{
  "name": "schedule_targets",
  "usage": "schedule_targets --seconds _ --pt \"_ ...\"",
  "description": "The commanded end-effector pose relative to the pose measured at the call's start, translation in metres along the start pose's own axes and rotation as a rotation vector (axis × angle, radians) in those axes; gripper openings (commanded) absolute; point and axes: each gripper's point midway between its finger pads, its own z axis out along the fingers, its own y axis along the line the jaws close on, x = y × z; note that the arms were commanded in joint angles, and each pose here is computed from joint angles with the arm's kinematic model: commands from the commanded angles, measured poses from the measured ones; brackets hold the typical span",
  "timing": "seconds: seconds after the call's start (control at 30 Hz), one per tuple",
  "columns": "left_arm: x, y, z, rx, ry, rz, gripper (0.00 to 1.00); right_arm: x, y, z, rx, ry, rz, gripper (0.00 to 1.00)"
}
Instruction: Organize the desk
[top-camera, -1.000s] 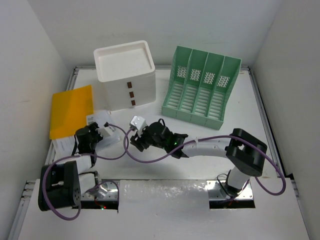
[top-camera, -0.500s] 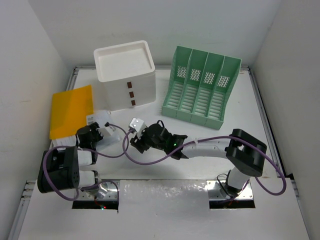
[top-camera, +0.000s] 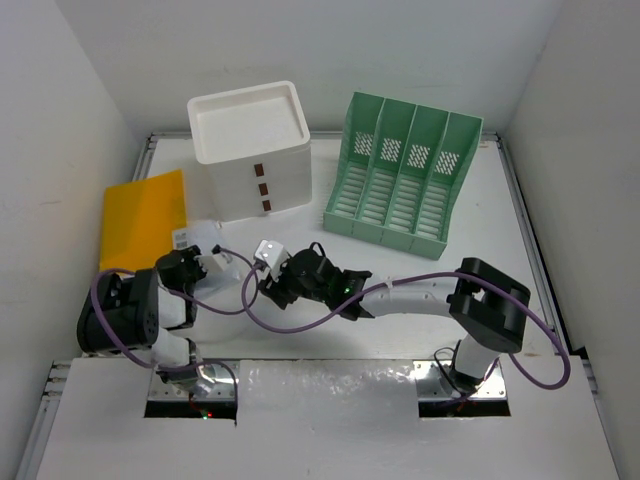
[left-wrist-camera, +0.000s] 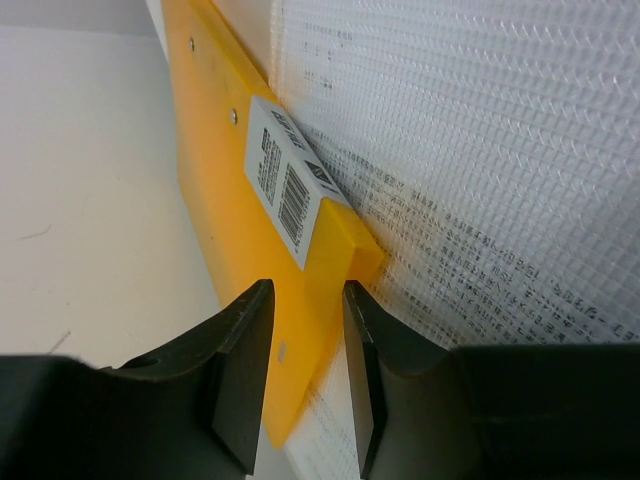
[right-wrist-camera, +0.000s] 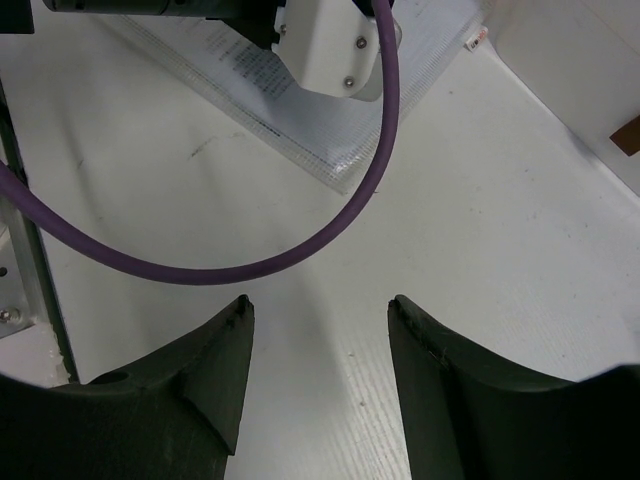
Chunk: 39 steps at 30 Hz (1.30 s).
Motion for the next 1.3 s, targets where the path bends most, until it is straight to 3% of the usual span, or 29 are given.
schedule_targets --seconds 0.0,0.33,0.47,0.7,0.73,0.77,0.8,0.83,0.97,1.0,1.17,1.2,1.27 --pt "-0.015 0.026 -0.001 -0.121 -0.061 0.048 0.32 -0.025 0.002 0.001 -0.003 -0.057 -0.020 0.55" --pt "-0.021 0.032 0.006 -0.150 -0.089 0.079 0.24 -0.022 0.005 0.001 -0.014 -0.049 -0.035 0.55" --pt "-0.021 0.028 0.008 -0.135 -0.090 0.084 0.00 -0.019 0.006 0.000 -0.013 -0.044 -0.039 0.55" --pt "-0.034 0.023 -0.006 -0.075 -0.163 0.056 0.00 -0.029 0.003 -0.008 -0.008 -0.082 -0.058 0.56" --pt "-0.044 0.048 -0.012 -0.134 -0.195 0.049 0.00 -0.030 0.003 -0.010 -0.005 -0.087 -0.061 0.56" --pt "-0.036 0.031 -0.013 -0.037 -0.170 0.024 0.00 -0.030 0.001 -0.012 0.000 -0.086 -0.096 0.56" --pt "-0.052 0.063 -0.020 -0.093 -0.226 -0.001 0.00 -0.035 -0.003 -0.016 0.017 -0.098 -0.102 0.56" --pt "-0.047 0.051 -0.023 -0.003 -0.201 -0.031 0.00 -0.037 -0.005 -0.017 0.021 -0.102 -0.106 0.56" --pt "-0.060 0.086 -0.038 0.090 -0.205 -0.116 0.00 -0.051 -0.004 -0.024 0.008 -0.123 -0.123 0.55" --pt "-0.065 0.102 -0.044 0.088 -0.206 -0.119 0.00 -0.058 -0.004 -0.028 0.005 -0.138 -0.122 0.55" --pt "-0.076 0.101 -0.077 0.240 -0.211 -0.132 0.00 -0.073 -0.003 -0.043 -0.018 -0.168 -0.167 0.52" --pt "-0.085 0.122 -0.088 0.220 -0.229 -0.122 0.00 -0.082 -0.005 -0.050 -0.016 -0.186 -0.177 0.52" --pt "-0.090 0.114 -0.107 0.319 -0.234 -0.117 0.00 -0.095 -0.008 -0.059 -0.031 -0.199 -0.210 0.52"
